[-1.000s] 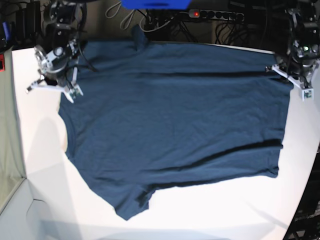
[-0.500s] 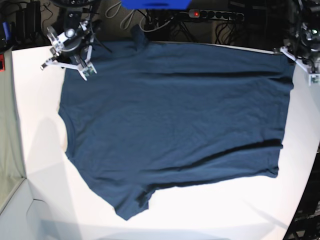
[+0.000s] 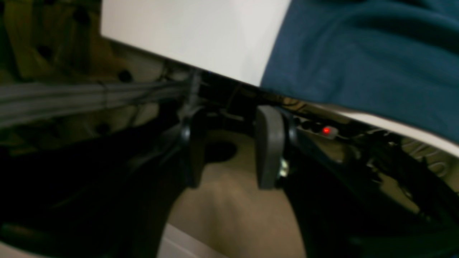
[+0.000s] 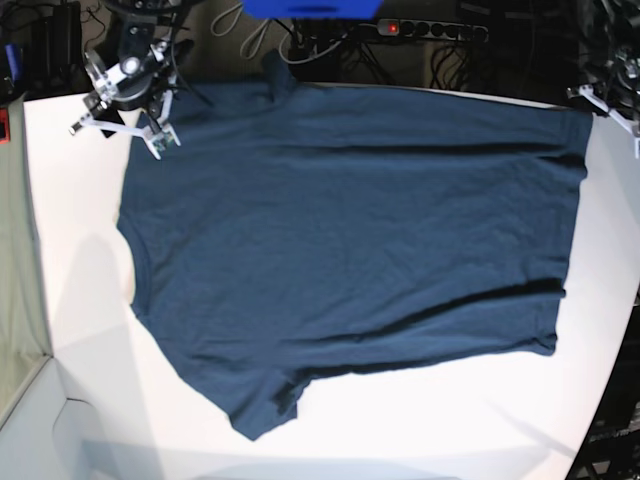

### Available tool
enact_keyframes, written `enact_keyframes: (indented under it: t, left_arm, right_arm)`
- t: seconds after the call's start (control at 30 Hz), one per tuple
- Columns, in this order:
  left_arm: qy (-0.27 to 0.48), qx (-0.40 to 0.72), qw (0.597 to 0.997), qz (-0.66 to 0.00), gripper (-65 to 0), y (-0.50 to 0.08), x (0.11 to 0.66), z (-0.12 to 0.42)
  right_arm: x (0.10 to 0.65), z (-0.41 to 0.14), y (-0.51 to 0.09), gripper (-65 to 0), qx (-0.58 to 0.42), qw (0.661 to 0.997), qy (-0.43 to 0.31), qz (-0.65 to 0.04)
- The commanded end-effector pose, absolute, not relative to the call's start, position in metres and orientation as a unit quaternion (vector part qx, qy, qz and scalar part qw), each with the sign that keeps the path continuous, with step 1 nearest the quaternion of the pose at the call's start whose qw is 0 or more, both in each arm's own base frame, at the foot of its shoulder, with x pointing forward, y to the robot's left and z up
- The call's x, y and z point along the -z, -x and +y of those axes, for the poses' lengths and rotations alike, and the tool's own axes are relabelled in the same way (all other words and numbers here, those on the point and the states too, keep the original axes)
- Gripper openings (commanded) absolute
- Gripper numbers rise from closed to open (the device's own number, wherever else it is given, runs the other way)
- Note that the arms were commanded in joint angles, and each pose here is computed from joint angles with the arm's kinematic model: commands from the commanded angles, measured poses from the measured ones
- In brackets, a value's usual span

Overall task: Layout the t-shirt on the table in an organized manner, then fold the t-shirt properly
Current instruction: 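Pull the shoulders apart with both grippers to stretch the shirt flat, then lift the shoulder edges with both grippers and shake the shirt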

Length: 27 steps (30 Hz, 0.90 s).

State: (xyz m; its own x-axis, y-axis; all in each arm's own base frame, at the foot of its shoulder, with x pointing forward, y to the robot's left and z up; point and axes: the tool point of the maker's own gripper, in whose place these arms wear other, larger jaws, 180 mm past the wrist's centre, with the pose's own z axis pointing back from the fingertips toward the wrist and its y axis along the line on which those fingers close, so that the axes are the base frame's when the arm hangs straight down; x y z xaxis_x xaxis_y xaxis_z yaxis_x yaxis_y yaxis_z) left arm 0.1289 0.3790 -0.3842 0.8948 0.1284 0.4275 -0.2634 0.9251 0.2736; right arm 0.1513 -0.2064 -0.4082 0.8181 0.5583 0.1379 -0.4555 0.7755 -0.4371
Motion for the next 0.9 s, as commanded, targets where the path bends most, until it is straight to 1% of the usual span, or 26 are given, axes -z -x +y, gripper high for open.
enact_keyframes:
  t: [0.0, 0.03, 0.1, 0.2, 0.23, 0.27, 0.43, 0.53, 0.6, 0.73, 0.87]
  left_arm:
    - [-0.171, -0.094, 0.957, -0.216, -41.4, -0.136, 0.376, 0.387]
    - [-0.165, -0.099, 0.958, -0.214, -39.2, -0.135, 0.38, 0.387]
    - [-0.148, -0.107, 0.958, -0.22, -30.2, -0.139, 0.382, 0.384]
    - [-0.129, -0.111, 0.959, -0.229, -12.3, -0.142, 0.383, 0.378]
    - [-0.126, -0.113, 0.958, -0.231, -8.8, -0.142, 0.382, 0.378]
    - [-0.125, -0.114, 0.958, -0.231, -7.3, -0.143, 0.382, 0.378]
    - [-0.123, -0.12, 0.955, -0.241, -14.7, -0.145, 0.387, 0.381]
    - [-0.119, -0.127, 0.954, -0.244, -17.6, -0.144, 0.395, 0.383]
    - [-0.114, -0.133, 0.952, -0.25, -18.2, -0.15, 0.397, 0.383]
    - [-0.095, -0.127, 0.959, -0.233, -18.0, -0.157, 0.415, 0.373]
    - [-0.084, -0.118, 0.962, -0.23, -18.0, -0.164, 0.422, 0.363]
  right_arm:
    - [0.402, -0.209, -0.155, -34.1, -0.268, 0.931, 0.203, -0.141]
    - [0.402, -0.21, -0.155, -34.0, -0.269, 0.931, 0.203, -0.14]
    - [0.403, -0.21, -0.154, -34.0, -0.269, 0.931, 0.203, -0.139]
    - [0.402, -0.21, -0.154, -34.0, -0.269, 0.931, 0.203, -0.139]
    - [0.402, -0.21, -0.154, -34.0, -0.269, 0.931, 0.203, -0.139]
    - [0.402, -0.21, -0.154, -34.0, -0.269, 0.931, 0.203, -0.139]
    - [0.403, -0.21, -0.154, -34.0, -0.269, 0.931, 0.203, -0.139]
    - [0.404, -0.21, -0.154, -34.0, -0.269, 0.931, 0.202, -0.138]
    - [0.404, -0.21, -0.154, -34.0, -0.269, 0.931, 0.202, -0.138]
    - [0.404, -0.209, -0.154, -34.0, -0.27, 0.931, 0.202, -0.138]
    - [0.404, -0.209, -0.154, -34.0, -0.27, 0.931, 0.202, -0.138]
